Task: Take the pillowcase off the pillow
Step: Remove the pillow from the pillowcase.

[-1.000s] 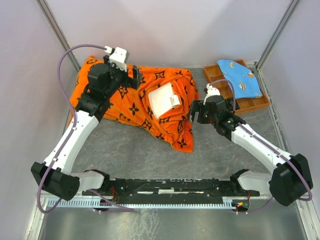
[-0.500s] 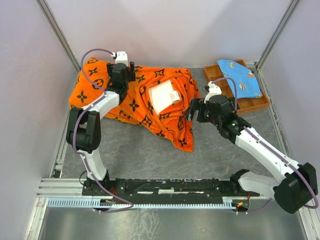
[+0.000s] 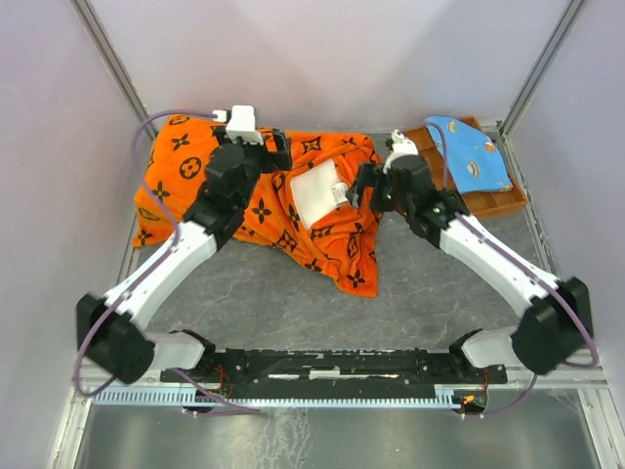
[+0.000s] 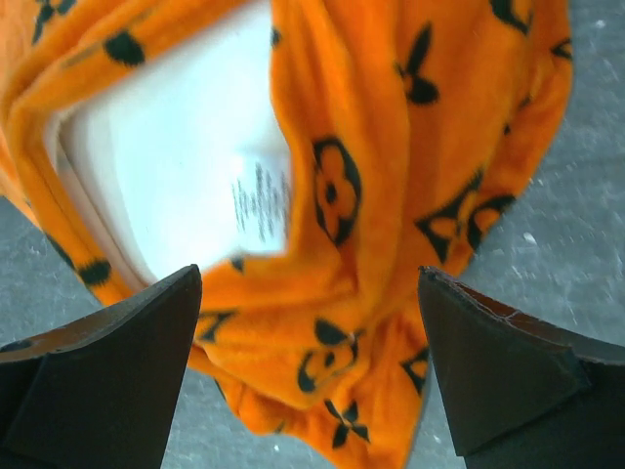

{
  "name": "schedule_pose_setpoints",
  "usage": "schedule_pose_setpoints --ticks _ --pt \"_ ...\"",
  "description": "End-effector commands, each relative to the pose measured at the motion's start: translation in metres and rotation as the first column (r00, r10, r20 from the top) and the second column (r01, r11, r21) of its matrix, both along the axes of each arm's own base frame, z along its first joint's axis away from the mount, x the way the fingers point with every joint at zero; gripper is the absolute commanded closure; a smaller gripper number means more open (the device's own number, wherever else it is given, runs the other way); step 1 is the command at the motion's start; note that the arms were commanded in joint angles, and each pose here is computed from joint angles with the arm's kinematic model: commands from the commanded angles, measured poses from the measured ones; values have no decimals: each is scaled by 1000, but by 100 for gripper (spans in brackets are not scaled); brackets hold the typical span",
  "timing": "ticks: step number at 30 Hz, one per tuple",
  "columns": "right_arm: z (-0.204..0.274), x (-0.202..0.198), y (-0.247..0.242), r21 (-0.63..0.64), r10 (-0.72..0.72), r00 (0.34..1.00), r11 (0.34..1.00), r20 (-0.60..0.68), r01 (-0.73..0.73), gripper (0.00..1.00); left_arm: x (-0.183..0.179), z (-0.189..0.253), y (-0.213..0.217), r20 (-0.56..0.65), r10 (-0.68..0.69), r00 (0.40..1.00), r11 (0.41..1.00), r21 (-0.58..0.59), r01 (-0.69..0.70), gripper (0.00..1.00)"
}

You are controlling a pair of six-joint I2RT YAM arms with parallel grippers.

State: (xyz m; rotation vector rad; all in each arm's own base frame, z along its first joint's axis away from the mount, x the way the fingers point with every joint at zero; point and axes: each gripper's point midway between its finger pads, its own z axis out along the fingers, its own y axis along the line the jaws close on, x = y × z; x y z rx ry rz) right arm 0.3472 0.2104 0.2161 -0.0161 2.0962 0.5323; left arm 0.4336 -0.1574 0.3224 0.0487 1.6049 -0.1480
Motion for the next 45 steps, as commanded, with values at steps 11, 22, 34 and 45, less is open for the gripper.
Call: schedule_pose_setpoints --ticks 11,22,34,45 --pt "-43 74 40 -85 7 998 996 -64 -12 22 -99 113 -54 61 -334 940 731 -613 300 1" --pt "-112 53 -27 -252 -175 978 957 -117 142 99 -127 159 -68 96 -467 879 654 -632 416 1" --pt "0 90 -1 -189 -48 994 980 102 67 54 -134 161 -87 192 -569 800 516 -674 529 1" --pt "3 129 33 -146 17 997 989 69 -7 53 -140 139 -112 166 -657 735 436 -712 550 1"
